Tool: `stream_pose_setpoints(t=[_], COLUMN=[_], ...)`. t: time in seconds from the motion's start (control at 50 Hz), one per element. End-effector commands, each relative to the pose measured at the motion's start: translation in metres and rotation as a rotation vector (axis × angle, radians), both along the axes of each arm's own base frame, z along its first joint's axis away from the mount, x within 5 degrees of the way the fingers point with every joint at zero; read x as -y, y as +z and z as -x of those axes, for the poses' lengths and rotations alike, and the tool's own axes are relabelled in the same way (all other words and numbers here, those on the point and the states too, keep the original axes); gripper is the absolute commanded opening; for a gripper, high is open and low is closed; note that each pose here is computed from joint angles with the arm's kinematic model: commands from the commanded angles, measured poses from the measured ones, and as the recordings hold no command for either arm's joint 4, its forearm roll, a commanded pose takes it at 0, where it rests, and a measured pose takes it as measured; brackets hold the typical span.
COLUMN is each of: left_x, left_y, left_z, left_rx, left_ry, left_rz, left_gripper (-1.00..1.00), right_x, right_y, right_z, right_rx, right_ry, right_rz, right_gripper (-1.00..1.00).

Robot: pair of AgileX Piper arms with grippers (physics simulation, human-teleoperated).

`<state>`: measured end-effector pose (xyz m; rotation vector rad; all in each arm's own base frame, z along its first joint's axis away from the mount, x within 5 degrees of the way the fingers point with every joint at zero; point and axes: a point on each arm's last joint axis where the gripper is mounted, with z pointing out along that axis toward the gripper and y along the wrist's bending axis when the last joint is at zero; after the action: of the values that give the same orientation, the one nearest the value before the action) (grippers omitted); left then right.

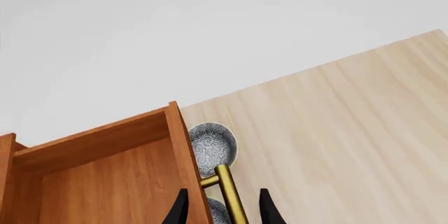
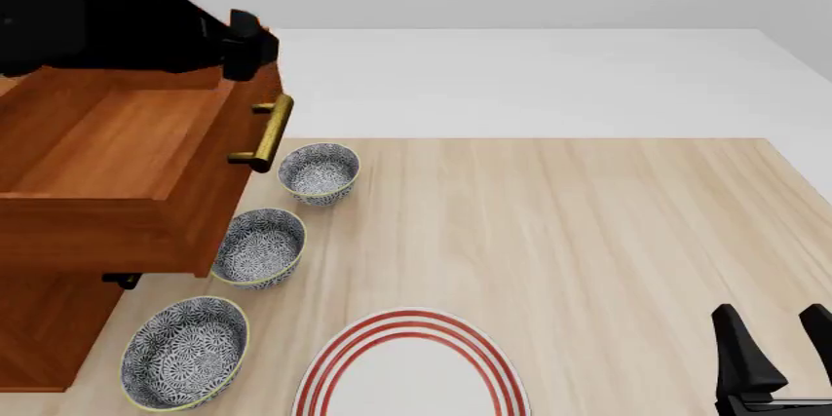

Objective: Open the top drawer of the cabinet.

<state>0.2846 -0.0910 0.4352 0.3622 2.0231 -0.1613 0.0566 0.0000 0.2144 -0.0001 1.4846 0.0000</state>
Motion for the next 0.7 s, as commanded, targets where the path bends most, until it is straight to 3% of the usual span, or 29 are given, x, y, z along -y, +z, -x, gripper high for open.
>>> stream_pose_setpoints(t=[0.02, 0.16, 0.7], left_x=[0.001, 0.0, 0.002], left_y=[0.018, 0.023, 0.051], left_z=[0.011, 0.016, 0.069], left_rx=[0.039, 0.049, 0.13], left_ry=[-0.018, -0.023, -0.09], left_rz=[0.009, 0.01, 0.07], left_gripper=[1.0, 1.0, 1.0], right_x=[0.0, 0.0, 0.0], right_y=[0.0, 0.0, 0.0], right_z=[0.0, 0.0, 0.0], right_rx=[0.0, 0.0, 0.0], right_ry=[0.0, 0.0, 0.0], right_rz=[0.0, 0.0, 0.0], right_gripper=[1.0, 1.0, 1.0])
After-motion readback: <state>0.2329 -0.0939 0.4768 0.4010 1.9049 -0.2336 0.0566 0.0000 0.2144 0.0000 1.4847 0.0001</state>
